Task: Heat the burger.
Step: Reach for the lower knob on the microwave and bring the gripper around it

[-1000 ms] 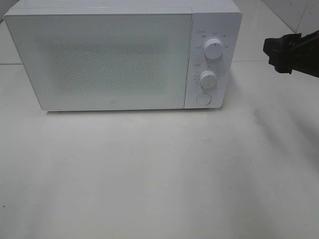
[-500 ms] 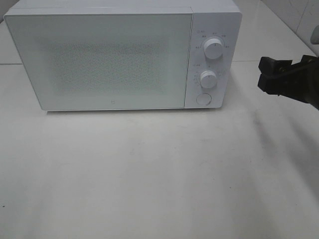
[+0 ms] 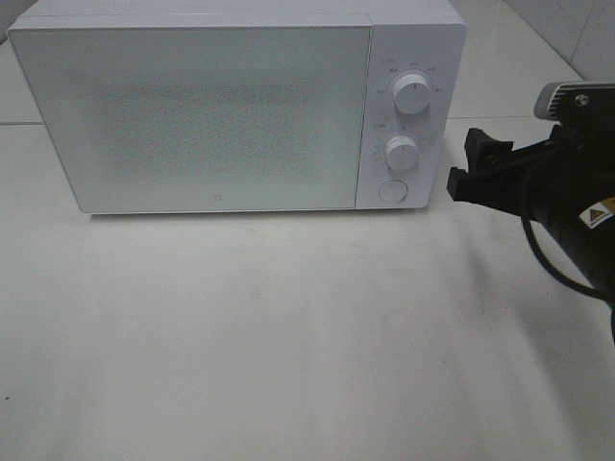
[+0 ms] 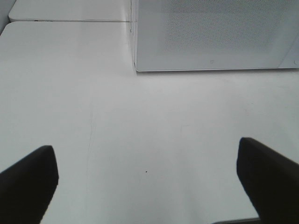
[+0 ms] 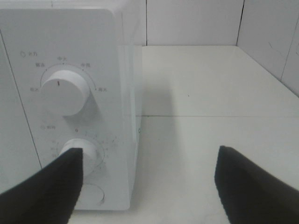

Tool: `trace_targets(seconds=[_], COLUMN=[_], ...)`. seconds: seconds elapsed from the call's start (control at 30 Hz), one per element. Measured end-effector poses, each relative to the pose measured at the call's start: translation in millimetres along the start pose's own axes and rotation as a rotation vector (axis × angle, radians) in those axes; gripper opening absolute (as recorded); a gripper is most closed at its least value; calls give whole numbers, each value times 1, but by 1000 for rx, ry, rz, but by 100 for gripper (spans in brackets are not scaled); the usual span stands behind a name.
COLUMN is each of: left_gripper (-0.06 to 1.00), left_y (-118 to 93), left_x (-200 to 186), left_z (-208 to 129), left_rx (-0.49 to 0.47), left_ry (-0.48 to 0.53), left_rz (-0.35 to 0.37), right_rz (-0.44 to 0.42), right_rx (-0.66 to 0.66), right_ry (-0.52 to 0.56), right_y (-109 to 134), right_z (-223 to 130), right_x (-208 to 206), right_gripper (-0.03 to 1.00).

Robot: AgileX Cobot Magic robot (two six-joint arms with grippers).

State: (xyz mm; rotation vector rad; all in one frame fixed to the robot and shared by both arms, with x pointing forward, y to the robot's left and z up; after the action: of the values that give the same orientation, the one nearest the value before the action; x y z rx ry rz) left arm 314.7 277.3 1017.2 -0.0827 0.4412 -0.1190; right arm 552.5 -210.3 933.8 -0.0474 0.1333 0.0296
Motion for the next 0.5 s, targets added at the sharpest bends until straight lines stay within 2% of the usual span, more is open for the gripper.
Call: trace_targets(seconds=[0.13,0.5], left_gripper=[98,98], left_y=[0,0], left_x=[0,0], left_z=[0,0], left_rx=[0,0], left_ry=[0,0], left_rz=[0,0], right_rz=[1,10], right_rx=[-2,-11], right_ry=[54,80], right_y=[12,33], right_z=[-17,-29], right_x=[-4,7], right_gripper=[75,75])
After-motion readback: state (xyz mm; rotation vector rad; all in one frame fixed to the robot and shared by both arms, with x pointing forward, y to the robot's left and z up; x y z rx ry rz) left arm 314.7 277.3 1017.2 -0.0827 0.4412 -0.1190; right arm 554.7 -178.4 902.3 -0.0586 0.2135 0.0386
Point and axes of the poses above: a point on each arm's last joint axis where the gripper is mounted, x pointing out along that axis toward the gripper, y along the wrist's bending axis when the last joint is at zero, z = x × y, the point moved 9 cm from there along x, pointing out along that axis toward the gripper, and after that the axes turned 2 degrees about -x, right-handed, at the moved point
